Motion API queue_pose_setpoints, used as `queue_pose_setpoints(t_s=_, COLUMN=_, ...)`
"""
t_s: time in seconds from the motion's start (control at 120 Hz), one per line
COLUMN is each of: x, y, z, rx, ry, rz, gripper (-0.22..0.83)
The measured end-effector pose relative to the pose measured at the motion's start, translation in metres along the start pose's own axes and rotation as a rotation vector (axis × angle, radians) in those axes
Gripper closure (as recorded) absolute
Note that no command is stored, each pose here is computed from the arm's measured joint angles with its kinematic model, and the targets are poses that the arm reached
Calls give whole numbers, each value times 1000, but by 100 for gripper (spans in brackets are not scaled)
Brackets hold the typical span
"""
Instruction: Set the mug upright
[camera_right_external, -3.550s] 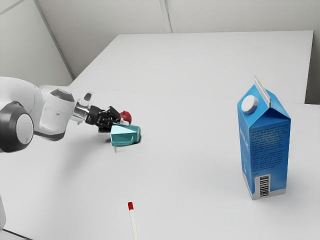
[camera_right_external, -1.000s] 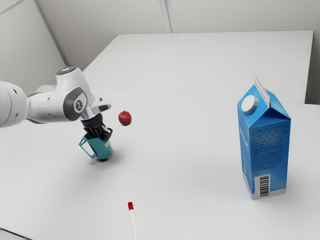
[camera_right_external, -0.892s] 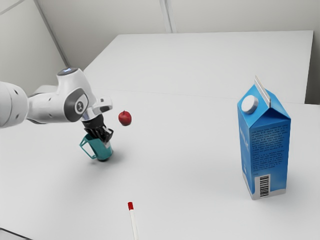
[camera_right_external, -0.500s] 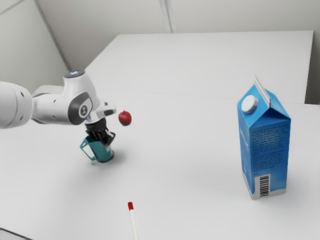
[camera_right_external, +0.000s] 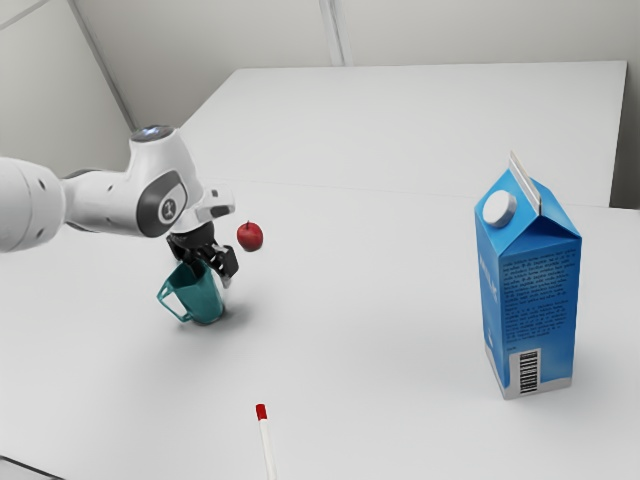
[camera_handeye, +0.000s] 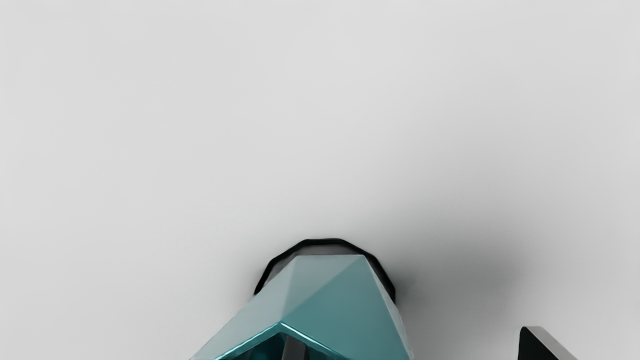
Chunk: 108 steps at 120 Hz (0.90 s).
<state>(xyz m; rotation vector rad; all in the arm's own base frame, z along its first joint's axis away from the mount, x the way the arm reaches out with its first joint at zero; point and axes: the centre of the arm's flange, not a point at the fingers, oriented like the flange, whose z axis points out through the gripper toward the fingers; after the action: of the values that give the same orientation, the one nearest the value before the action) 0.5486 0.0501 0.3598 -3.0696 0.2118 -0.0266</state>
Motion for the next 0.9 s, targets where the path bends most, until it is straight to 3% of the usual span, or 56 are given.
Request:
queue_pose_setpoints(t_s=0.308, x=15, y=-11, z=-75, rx=8, ry=67, rz=-20, gripper=4)
queue_pose_setpoints(t_s=0.625, x=31, y=-29, z=-161, rx=45, ry=95, rz=-37, gripper=1)
queue_pose_setpoints(t_s=0.9, x=28, y=-32, z=-228, rx=65, ry=101, rz=-43, gripper=0)
